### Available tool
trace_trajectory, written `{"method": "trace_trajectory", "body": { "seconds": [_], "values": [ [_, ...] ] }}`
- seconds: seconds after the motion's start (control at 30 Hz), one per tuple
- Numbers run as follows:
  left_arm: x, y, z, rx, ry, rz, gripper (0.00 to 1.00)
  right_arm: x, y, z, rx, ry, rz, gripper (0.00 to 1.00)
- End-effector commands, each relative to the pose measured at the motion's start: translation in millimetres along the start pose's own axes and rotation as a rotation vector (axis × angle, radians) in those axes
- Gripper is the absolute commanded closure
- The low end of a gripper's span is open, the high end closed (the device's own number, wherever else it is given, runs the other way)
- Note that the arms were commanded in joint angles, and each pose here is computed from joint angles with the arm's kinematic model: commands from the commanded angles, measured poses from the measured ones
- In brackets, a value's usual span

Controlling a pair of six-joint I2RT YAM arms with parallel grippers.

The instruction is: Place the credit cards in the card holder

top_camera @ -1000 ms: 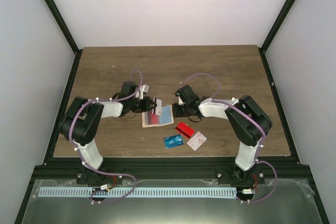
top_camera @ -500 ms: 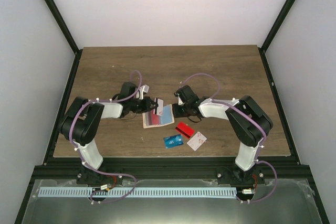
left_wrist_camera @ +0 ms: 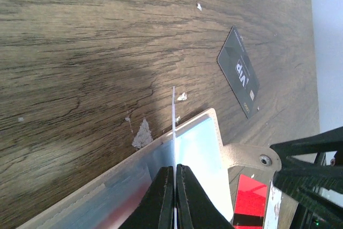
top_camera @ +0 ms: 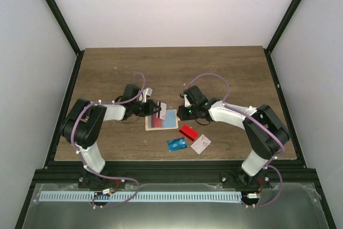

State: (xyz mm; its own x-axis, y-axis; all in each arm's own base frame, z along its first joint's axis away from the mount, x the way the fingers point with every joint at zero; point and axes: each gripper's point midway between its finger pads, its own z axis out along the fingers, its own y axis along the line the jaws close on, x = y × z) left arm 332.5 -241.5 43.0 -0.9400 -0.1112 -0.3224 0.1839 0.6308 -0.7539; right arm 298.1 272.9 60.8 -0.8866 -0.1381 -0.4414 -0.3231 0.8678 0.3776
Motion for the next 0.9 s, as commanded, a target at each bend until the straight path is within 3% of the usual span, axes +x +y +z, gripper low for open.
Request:
{"method": "trace_trajectory", "body": {
  "seconds": [0.0, 0.2, 0.4, 0.87],
  "values": [
    [-5, 1, 4, -0.003, -0.001, 0.027, 0.96, 14, 17, 3, -0.120, 0.041, -0.012, 0.76],
    [-5, 1, 5, -0.002, 0.004, 0.028, 0.96, 25, 17, 19, -0.152, 0.082, -0.004, 0.83],
    [-5, 1, 6, -0.004, 0.008, 0.030, 0.96, 37, -6, 36, -0.056, 0.109, 0.012, 0.91],
    [7, 3, 10, 0.006, 0.006, -0.039, 0.96, 56, -16, 46, -0.042, 0.151, 0.039, 0.98]
  ]
}}
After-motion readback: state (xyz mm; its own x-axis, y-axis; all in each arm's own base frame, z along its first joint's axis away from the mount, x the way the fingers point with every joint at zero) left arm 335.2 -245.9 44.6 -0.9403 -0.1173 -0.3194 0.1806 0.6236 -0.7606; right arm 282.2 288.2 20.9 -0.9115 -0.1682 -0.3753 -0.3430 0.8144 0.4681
